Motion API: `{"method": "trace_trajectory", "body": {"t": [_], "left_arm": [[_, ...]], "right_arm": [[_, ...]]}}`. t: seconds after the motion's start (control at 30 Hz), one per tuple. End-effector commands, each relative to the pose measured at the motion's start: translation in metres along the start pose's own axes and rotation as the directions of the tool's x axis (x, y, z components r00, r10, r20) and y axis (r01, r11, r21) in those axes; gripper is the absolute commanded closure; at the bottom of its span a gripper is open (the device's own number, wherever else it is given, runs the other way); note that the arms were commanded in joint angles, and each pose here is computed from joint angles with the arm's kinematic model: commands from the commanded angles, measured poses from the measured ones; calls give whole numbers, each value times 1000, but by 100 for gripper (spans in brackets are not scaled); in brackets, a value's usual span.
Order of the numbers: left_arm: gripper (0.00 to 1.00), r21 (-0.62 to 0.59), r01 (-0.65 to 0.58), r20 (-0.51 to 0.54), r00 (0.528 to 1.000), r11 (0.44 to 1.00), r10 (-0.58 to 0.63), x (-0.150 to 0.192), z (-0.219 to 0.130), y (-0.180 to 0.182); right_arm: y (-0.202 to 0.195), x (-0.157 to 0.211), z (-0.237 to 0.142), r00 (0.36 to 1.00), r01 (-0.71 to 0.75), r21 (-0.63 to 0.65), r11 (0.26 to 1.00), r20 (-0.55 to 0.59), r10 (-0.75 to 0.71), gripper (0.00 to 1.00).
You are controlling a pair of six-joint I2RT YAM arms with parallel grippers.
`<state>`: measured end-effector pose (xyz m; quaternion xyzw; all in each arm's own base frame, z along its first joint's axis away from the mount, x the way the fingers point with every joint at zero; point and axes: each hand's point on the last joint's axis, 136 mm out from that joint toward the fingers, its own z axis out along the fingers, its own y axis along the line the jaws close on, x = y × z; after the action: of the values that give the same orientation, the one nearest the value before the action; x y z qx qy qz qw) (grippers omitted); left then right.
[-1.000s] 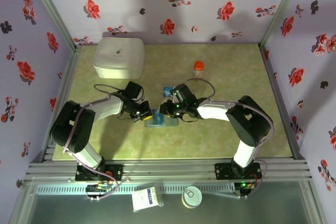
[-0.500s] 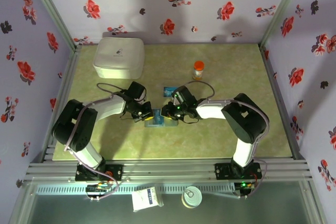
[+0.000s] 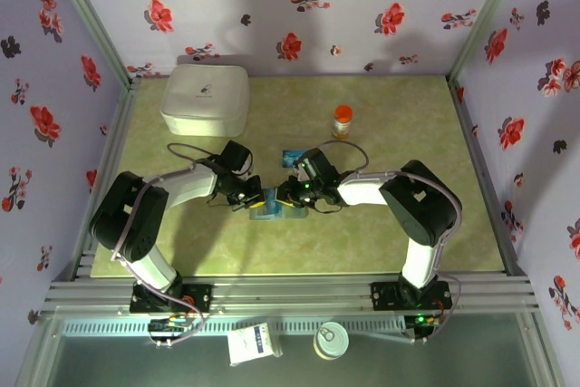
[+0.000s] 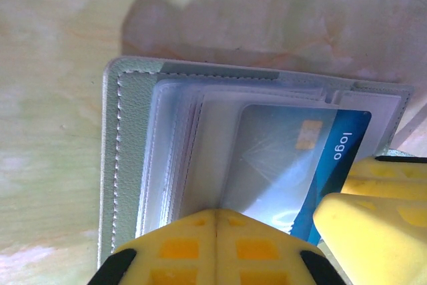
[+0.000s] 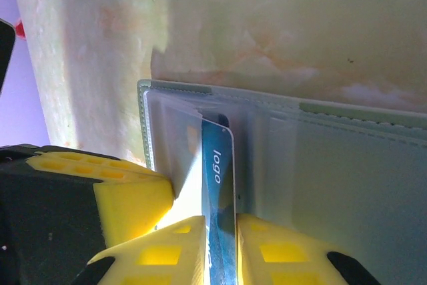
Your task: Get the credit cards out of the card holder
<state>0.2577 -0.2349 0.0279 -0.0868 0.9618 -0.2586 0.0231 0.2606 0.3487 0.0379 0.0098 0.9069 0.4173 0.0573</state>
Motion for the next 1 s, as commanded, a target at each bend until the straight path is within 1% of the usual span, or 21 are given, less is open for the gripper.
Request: {"method": "trace_trajectory", "body": {"t": [0.0, 0.1, 0.27, 0.5, 0.67, 0.83, 0.97], "left_arm": [[98, -68, 9, -24, 1000, 998, -11, 4, 8, 16], [98, -68, 9, -24, 1000, 998, -11, 4, 8, 15], [98, -64, 10, -21, 1000, 998, -12, 4, 6, 15], [98, -59, 11, -13, 1000, 998, -12, 6, 4, 15], [97, -25, 10, 24, 1000, 1000, -10, 1, -4, 6], [96, 11, 2, 49, 999, 1000, -3, -3, -14, -5], [94, 27, -10, 75, 997, 1000, 8, -4, -25, -11]], "right_arm": [[6, 0, -5, 1000, 2, -32, 999, 2, -2, 83], [4, 0, -5, 1000, 1, -27, 1000, 4, 0, 86], [-2, 1, -10, 1000, 3, -3, 1000, 18, -3, 89], [-9, 1, -29, 999, 21, 46, 999, 44, -23, 93], [-14, 2, -46, 998, 36, 76, 996, 57, -40, 95], [-10, -5, -63, 993, 97, 125, 987, 61, -106, 97], [-7, -8, -73, 972, 229, 185, 956, 16, -236, 98]]}}
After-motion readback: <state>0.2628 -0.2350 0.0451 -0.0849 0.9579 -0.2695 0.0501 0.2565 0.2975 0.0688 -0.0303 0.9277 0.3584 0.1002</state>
